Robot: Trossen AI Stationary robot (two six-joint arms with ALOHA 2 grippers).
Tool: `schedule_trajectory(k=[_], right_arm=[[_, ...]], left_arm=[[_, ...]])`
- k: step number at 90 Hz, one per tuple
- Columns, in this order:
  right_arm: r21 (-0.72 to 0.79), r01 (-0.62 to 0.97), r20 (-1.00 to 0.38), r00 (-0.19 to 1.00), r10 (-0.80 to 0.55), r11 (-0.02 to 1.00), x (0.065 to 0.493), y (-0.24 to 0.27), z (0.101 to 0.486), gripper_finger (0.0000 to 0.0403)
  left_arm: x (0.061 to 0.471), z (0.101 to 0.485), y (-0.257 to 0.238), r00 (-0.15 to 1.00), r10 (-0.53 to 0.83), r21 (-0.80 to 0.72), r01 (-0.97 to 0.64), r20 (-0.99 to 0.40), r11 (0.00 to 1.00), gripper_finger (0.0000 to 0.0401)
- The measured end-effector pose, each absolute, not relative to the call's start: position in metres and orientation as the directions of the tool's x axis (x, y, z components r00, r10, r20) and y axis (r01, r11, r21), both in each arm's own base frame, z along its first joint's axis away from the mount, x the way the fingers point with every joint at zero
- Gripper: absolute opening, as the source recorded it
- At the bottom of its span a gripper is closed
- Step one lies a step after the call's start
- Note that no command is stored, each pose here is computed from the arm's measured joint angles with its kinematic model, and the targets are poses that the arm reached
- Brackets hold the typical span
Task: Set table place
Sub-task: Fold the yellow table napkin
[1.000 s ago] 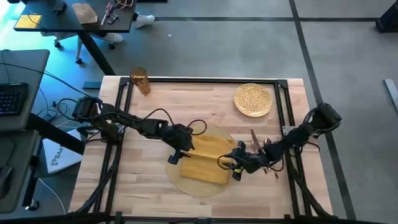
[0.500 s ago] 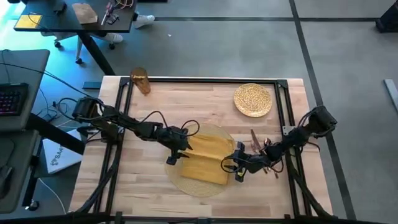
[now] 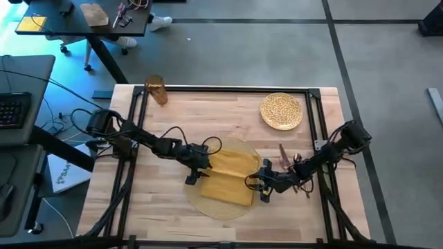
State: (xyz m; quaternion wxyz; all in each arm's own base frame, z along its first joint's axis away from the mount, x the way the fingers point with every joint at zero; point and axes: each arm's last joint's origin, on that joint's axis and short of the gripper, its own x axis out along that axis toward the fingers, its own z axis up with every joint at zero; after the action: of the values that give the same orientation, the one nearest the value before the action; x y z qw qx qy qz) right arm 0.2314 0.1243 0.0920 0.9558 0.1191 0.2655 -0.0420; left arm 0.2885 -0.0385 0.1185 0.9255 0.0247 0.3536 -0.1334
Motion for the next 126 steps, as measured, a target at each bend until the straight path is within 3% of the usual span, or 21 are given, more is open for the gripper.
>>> schedule_trajectory(k=[21,42,76,83,98,126], right_arm=[[0.162,0.213,-0.529,0.843,-0.098,0.964,0.23,0.12,0.088,0.0165],[0.136,0.192,-0.582,0.809,-0.078,0.972,0.231,0.119,0.074,0.0156],[0.13,0.146,-0.598,0.8,-0.04,0.981,0.23,0.12,0.075,0.0016],[0.152,0.132,-0.601,0.799,-0.014,0.98,0.23,0.12,0.078,0.0006],[0.199,0.11,-0.592,0.805,0.03,0.974,0.228,0.12,0.09,0.0003],[0.306,0.05,-0.475,0.873,0.107,0.951,0.227,0.103,0.145,0.0001]], left_arm=[[0.288,0.113,-0.039,0.695,-0.227,-0.058,0.257,-0.683,0.965,0.0178],[0.289,0.102,-0.039,0.67,-0.226,-0.067,0.255,-0.707,0.965,0.0158],[0.288,0.101,-0.039,0.655,-0.237,-0.103,0.237,-0.717,0.966,0.0044],[0.288,0.102,-0.039,0.651,-0.256,-0.132,0.233,-0.715,0.963,0.0013],[0.285,0.118,-0.038,0.671,-0.247,-0.152,0.198,-0.699,0.968,0.0002],[0.286,0.182,-0.027,0.682,-0.255,-0.141,0.219,-0.685,0.965,0.0]])
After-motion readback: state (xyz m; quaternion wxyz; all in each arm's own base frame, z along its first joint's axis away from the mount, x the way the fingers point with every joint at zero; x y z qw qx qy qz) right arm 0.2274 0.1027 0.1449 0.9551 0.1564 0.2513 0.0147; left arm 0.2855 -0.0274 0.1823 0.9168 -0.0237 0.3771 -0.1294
